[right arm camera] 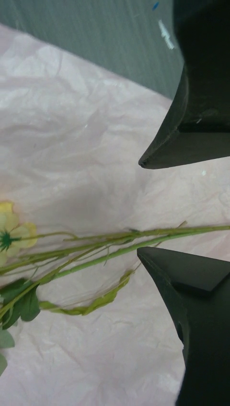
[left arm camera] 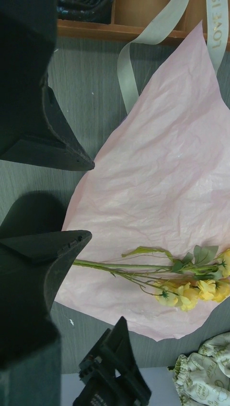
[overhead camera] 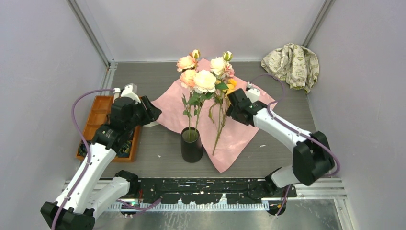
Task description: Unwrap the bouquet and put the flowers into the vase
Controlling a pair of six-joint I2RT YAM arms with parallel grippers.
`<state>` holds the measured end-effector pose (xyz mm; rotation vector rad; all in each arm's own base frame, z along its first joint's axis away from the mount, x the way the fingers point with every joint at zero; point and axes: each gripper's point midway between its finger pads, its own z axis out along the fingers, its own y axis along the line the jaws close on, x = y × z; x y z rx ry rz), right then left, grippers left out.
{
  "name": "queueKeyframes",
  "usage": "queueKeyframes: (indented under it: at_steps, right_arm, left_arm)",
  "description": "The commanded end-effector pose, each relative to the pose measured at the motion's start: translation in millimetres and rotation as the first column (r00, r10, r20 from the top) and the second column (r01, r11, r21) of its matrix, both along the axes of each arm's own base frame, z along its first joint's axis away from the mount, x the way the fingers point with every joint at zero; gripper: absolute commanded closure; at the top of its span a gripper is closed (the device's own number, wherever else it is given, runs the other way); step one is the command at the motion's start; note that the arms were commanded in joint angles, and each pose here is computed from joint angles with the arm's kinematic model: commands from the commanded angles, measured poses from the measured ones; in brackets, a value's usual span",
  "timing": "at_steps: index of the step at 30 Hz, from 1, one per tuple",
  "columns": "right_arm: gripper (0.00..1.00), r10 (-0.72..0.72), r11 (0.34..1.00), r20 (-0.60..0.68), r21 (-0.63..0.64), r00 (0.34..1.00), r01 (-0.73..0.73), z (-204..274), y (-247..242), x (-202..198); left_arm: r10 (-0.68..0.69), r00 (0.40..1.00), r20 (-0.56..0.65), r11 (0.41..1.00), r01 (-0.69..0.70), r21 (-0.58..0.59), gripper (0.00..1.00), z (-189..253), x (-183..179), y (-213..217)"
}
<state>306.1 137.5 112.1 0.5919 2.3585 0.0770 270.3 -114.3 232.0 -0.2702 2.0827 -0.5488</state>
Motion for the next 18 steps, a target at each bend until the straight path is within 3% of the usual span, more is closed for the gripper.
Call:
queueKeyframes:
  at_steps: [1, 11, 18]
  right_arm:
    - [0.35, 0.111, 0.989, 0.037, 0.091, 0.993, -0.114, 13.1, 38.6, 44.1]
    - [0.56, 0.12, 0.991, -0.037, 0.058, 0.992, -0.118, -29.4, 47.9, 90.3]
    - [0.57, 0.103, 0.995, -0.053, 0.015, 0.993, -0.102, -36.6, 38.5, 112.8]
  left_arm:
    - [0.016, 1.0, 0.026, 1.0, -0.016, -0.011, 0.5, 6.1, 6.5, 0.7]
    - [0.029, 0.999, 0.029, 0.999, -0.03, 0.031, 0.5, 4.2, 8.3, 7.1]
    - [0.027, 0.999, 0.024, 0.999, -0.028, 0.042, 0.5, 1.3, 11.8, 6.7]
